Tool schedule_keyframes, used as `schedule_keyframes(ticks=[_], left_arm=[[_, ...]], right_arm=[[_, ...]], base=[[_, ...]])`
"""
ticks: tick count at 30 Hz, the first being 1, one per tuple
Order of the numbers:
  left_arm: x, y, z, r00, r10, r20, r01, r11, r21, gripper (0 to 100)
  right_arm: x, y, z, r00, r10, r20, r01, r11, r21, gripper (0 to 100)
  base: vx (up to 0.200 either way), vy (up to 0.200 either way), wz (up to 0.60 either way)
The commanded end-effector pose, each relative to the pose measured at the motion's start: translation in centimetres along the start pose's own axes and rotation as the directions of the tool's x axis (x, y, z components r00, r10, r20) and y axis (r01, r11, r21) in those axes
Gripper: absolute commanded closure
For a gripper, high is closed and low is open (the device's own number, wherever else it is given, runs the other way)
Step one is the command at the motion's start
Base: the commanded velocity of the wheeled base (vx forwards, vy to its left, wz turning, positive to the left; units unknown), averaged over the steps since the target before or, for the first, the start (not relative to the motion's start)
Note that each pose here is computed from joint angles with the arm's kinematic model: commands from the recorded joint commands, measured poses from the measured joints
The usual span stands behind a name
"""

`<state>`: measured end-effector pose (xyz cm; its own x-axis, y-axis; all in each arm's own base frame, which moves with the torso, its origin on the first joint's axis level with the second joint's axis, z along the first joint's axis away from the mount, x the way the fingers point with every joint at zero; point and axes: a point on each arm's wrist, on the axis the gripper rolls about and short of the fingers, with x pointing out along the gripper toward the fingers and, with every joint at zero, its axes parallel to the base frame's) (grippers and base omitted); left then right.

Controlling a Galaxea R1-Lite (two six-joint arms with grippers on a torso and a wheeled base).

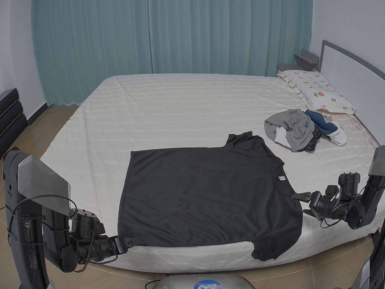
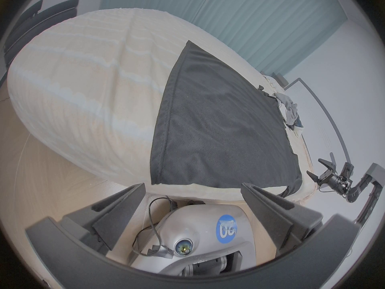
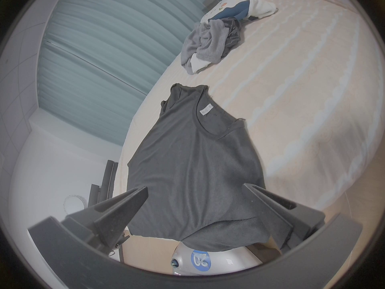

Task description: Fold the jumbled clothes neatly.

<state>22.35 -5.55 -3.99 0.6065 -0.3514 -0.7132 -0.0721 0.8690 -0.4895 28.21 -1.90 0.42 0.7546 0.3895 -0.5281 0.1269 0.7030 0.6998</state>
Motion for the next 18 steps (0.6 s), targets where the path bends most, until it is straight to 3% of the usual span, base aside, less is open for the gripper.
schedule_keyframes(ticks=[1,9,18], left_arm=[[0.8,0.1,0.1,1.000,0.000,-0.002,0.000,1.000,0.016,0],[1.6,0.7,-0.3,1.000,0.018,-0.022,-0.014,0.990,0.139,0],[3.2,1.0,0.4,1.000,0.005,0.009,-0.007,0.981,0.195,0]], right_arm=[[0.1,-0.1,-0.5,1.000,-0.003,-0.019,0.003,1.000,0.003,0],[0.0,0.0,-0.6,1.000,-0.001,-0.023,0.001,1.000,0.005,0],[0.0,0.0,-0.7,1.000,0.000,-0.028,0.001,1.000,0.005,0]], base=[[0.000,0.000,0.00],[0.000,0.000,0.00],[0.000,0.000,0.00]])
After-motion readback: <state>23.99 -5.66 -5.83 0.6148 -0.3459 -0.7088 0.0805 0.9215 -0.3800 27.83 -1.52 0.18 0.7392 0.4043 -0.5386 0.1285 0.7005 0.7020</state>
